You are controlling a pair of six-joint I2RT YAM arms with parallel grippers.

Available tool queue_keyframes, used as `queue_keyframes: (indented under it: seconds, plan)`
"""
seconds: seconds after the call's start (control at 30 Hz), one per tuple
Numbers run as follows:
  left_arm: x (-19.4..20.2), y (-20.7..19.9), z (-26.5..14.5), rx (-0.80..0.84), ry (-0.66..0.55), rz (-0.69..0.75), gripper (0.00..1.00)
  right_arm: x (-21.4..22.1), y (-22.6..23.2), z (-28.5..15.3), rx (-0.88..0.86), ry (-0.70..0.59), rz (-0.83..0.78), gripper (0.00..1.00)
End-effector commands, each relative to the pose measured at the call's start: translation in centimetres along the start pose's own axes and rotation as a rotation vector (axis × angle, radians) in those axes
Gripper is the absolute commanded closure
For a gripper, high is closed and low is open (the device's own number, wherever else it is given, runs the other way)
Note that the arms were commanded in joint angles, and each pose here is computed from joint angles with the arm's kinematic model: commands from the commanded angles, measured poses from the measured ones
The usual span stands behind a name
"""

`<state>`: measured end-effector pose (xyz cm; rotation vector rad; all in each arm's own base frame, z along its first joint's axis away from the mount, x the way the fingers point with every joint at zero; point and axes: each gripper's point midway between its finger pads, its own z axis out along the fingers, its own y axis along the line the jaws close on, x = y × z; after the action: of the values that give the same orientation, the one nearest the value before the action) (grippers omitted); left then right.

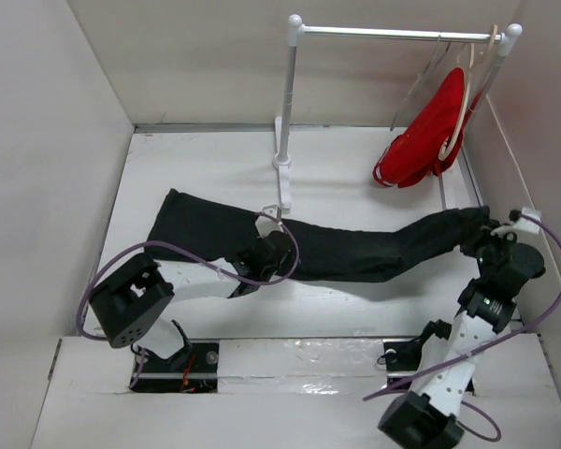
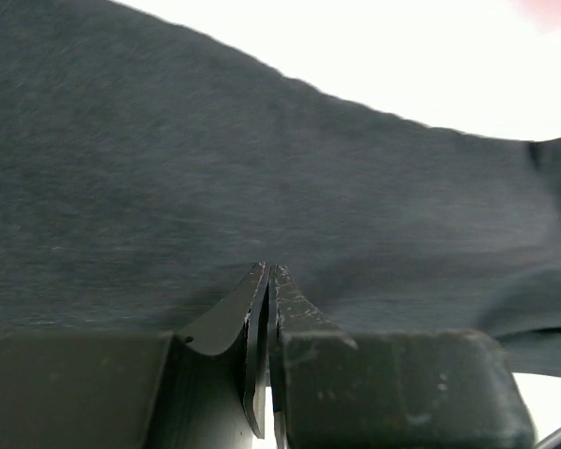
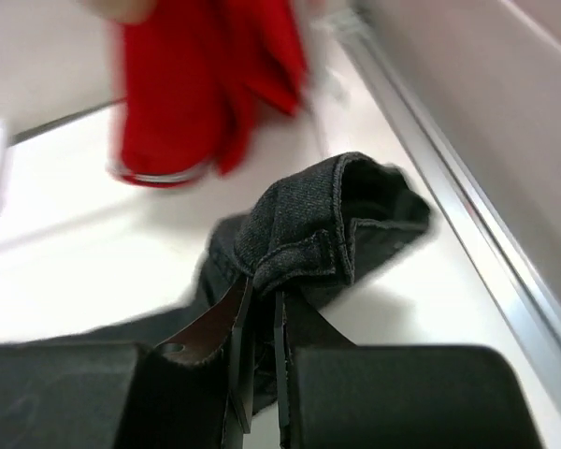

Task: Place the trousers on the hanger
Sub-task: Fold the trousers at the center of the board.

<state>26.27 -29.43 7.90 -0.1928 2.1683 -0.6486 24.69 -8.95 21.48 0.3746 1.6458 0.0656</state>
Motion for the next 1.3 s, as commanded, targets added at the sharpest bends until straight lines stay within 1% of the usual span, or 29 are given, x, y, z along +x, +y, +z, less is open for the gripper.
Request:
queue_keyframes:
  seconds: [0.0,0.07,0.17,0.2,0.23,0.27,0.3,0.37,0.43,0.5,0.53,0.63,0.67,0.73,0.77,0.8,0.87,0.9,1.0,1.03,1.07,1.17,1.23,1.27]
  plan:
    - [0.3,-2.7,0.4,0.061,-0.029,0.018,1.00,0.3,4.8,0.6,-0.222,0.104,-0.113,1.00]
    - [1.2,-3.1,1.1,0.062,-0.014,0.020,1.00,-0.1,7.3,0.7,-0.316,0.114,-0.150,1.00]
    - [2.2,-4.0,1.4,0.104,0.013,-0.003,1.00,-1.4,9.0,0.1,-0.348,0.081,-0.187,1.00]
    - [2.9,-3.9,1.6,0.111,0.029,-0.007,1.00,-2.1,10.6,-0.3,-0.395,0.057,-0.199,1.00]
    - [3.9,-4.9,1.2,0.148,0.053,0.001,1.00,-2.4,11.2,-0.6,-0.414,0.048,-0.202,1.00]
    - [4.0,-6.0,1.1,0.178,0.048,-0.002,1.00,-2.6,11.9,-0.7,-0.433,0.044,-0.205,1.00]
    - [4.8,-6.2,1.2,0.179,0.062,0.009,1.00,-3.1,13.5,-1.2,-0.485,0.036,-0.207,1.00]
    - [6.2,-7.1,1.0,0.195,0.085,0.035,1.00,-3.8,14.8,-1.5,-0.516,0.019,-0.202,1.00]
    - [7.0,-7.3,1.8,0.186,0.109,0.034,1.00,-5.1,17.5,-2.2,-0.593,-0.014,-0.188,1.00]
    - [8.1,-7.2,2.1,0.180,0.134,0.035,1.00,-6.5,19.0,-2.5,-0.622,-0.041,-0.179,1.00]
    - [8.3,-7.0,2.2,0.174,0.133,0.033,1.00,-7.6,20.9,-3.1,-0.675,-0.051,-0.181,1.00]
    - [8.7,-6.3,2.5,0.156,0.134,0.039,1.00,-9.5,23.2,-3.4,-0.709,-0.080,-0.168,1.00]
    - [8.7,-6.4,2.6,0.158,0.134,0.038,1.00,-10.7,24.7,-4.2,-0.744,-0.106,-0.159,1.00]
    - [9.2,-6.3,2.7,0.162,0.148,0.041,1.00,-11.7,26.5,-4.7,-0.785,-0.122,-0.141,1.00]
    - [9.3,-6.3,2.8,0.165,0.148,0.036,1.00,-11.5,27.3,-4.1,-0.777,-0.111,-0.135,1.00]
    - [9.9,-6.4,2.8,0.166,0.158,0.041,1.00,-12.3,29.3,-5.3,-0.837,-0.131,-0.120,1.00]
    - [10.6,-6.8,2.6,0.183,0.172,0.034,1.00,-12.4,30.9,-5.1,-0.836,-0.130,-0.108,1.00]
    - [10.9,-6.5,2.7,0.179,0.180,0.034,1.00,-12.5,33.0,-5.7,-0.883,-0.134,-0.099,1.00]
    - [12.8,-7.9,2.3,0.220,0.217,0.045,1.00,-11.8,35.8,-4.8,-0.887,-0.115,-0.099,1.00]
    - [13.3,-8.4,2.1,0.235,0.228,0.048,1.00,-12.4,36.9,-5.4,-0.914,-0.126,-0.090,1.00]
    - [14.0,-9.2,1.6,0.261,0.238,0.055,1.00,-12.8,37.1,-4.6,-0.881,-0.137,-0.084,1.00]
    - [15.1,-11.3,1.3,0.313,0.256,0.061,1.00,-13.4,39.1,-3.9,-0.900,-0.142,-0.071,1.00]
    - [15.6,-13.1,0.7,0.356,0.257,0.071,1.00,-14.0,39.3,-3.2,-0.887,-0.144,-0.070,1.00]
    - [15.3,-13.8,0.7,0.375,0.245,0.064,1.00,-15.0,39.0,-2.8,-0.878,-0.166,-0.062,1.00]
